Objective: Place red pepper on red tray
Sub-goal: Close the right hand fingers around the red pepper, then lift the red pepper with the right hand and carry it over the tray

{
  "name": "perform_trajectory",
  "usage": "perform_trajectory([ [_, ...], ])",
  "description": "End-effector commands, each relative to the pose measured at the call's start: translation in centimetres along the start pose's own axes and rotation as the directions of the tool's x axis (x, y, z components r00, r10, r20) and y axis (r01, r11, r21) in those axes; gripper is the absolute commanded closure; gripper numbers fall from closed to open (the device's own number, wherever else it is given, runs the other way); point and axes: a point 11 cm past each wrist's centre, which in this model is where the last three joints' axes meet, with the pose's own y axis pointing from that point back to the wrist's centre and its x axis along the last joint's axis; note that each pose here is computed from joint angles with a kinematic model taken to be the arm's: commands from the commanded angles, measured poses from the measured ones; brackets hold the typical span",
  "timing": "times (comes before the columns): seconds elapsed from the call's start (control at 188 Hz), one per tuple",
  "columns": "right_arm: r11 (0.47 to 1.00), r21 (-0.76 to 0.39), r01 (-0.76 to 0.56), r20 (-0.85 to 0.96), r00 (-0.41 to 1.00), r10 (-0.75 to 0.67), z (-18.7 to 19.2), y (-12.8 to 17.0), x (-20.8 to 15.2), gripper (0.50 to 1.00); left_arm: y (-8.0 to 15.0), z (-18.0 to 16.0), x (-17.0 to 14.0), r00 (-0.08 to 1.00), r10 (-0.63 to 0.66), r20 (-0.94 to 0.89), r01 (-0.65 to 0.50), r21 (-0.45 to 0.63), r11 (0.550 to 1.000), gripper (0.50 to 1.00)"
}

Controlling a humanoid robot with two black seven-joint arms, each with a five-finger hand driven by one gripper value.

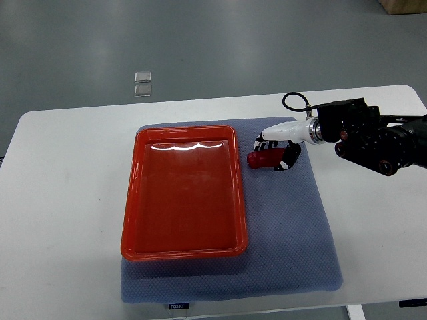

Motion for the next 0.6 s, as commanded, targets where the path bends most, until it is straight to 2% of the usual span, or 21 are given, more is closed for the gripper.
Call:
perform_trajectory([
  [0.0,1.0,0.002,0.001,-0.001,1.0,-0.001,0.0,0.0,0.0,0.85,0.0,0.0,0.0,1.0,0.0,0.0,0.0,0.0,1.0,0.5],
  [0.16,1.0,0.001,0.001,-0.001,1.0,-0.001,0.0,0.1,0.0,0.955,0.0,0.0,0.0,1.0,0.0,0.001,0.0,0.0,1.0,0.5],
  [0.245,1.0,-0.001,0.003,-0.009,1.0,-0.003,0.0,0.1,0.1,0.991,0.0,0.0,0.0,1.0,0.0,0.0,0.0,0.0,1.0,0.5],
  [0.596,1.0,-0.004,-0.021,-0.015,1.0,0.021,0.2,0.5,1.3,0.991,0.0,0.0,0.0,1.0,0.0,0.0,0.0,0.0,1.0,0.5],
])
